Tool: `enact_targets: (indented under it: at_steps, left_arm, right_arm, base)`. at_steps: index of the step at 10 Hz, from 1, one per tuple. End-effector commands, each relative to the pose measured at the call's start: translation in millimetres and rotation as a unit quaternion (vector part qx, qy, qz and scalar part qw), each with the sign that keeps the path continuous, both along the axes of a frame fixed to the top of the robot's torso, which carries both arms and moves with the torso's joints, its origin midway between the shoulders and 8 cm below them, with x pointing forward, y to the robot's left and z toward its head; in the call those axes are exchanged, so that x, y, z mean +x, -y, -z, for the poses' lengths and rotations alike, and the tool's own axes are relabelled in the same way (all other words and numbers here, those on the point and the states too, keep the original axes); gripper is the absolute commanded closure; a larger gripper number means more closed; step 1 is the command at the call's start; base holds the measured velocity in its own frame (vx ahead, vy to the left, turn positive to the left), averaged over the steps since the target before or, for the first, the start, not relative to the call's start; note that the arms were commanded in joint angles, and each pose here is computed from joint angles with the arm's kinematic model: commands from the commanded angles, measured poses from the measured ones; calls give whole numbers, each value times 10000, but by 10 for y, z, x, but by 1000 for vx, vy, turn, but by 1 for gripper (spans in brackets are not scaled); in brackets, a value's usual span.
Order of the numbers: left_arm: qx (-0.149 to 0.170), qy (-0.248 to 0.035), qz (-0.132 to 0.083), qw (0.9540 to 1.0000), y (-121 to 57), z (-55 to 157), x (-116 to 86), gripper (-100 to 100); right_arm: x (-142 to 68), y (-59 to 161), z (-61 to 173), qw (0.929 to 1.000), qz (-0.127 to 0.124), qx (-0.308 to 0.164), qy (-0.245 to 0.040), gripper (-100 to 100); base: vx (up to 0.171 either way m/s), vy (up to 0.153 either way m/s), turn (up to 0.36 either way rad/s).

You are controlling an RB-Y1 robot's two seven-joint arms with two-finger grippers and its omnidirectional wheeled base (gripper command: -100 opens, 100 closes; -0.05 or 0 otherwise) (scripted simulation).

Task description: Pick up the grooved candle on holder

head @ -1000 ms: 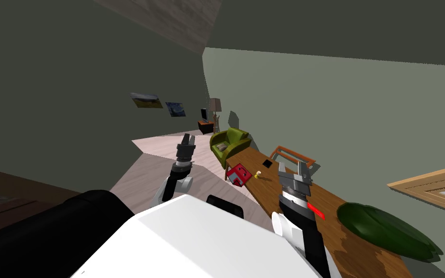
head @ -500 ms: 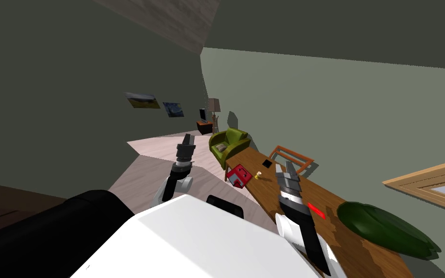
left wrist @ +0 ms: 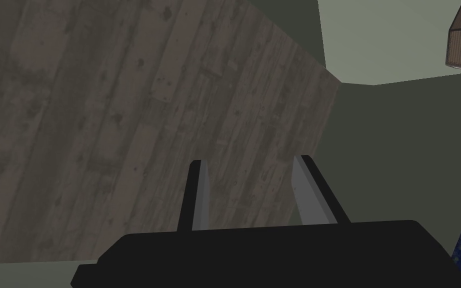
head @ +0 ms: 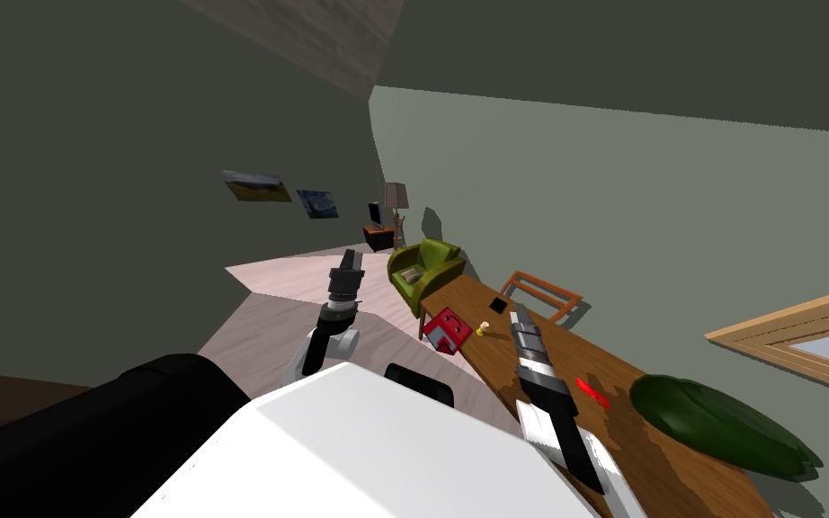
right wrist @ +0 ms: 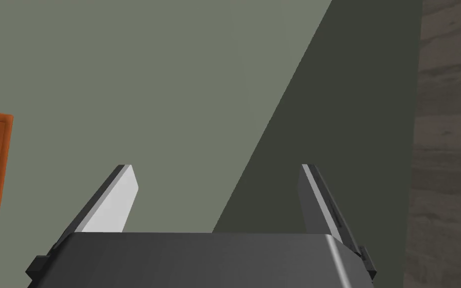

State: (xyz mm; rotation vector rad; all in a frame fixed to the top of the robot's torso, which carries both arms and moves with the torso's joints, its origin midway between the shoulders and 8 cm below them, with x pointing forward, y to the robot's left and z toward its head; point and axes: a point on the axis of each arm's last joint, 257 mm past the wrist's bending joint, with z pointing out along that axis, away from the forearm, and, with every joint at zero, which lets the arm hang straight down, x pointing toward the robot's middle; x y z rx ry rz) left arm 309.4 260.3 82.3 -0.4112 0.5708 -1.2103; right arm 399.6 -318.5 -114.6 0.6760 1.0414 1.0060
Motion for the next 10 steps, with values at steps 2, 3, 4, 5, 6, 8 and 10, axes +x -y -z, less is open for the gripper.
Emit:
enact_targets:
  at_steps: [2,3,4,5,6,8,10]
  left_arm:
    - [0,0,0,10000,0,0,0,0]
    - [0,0,0,10000,0,0,0,0]
    - [0,0,0,10000,0,0,0,0]
    - [0,0,0,10000,0,0,0,0]
    - [0,0,0,10000,0,0,0,0]
    - [0,0,0,10000,0,0,0,0]
    - [0,0,0,10000,0,0,0,0]
  right_arm:
    - [124,81,322,9976,170,-551,-379,-100]
    - [171,107,434,9950,238,-818,-521,-100]
    - [172,125,501,9947,249,-807,-589,-100]
    - [217,156,632,9908,315,-1079,-748,-100]
    - [262,183,746,9860,373,-1362,-889,-100]
    - [298,238,968,9790,434,-1637,-1138,-100]
    - [327,291,1182,9705,483,-1920,-1377,-100]
  base:
    - [32,34,-39]
    - [43,48,-48]
    - [32,35,-20]
    - [29,35,-28]
    - [37,47,-43]
    - [29,22,-22]
    - [22,16,-17]
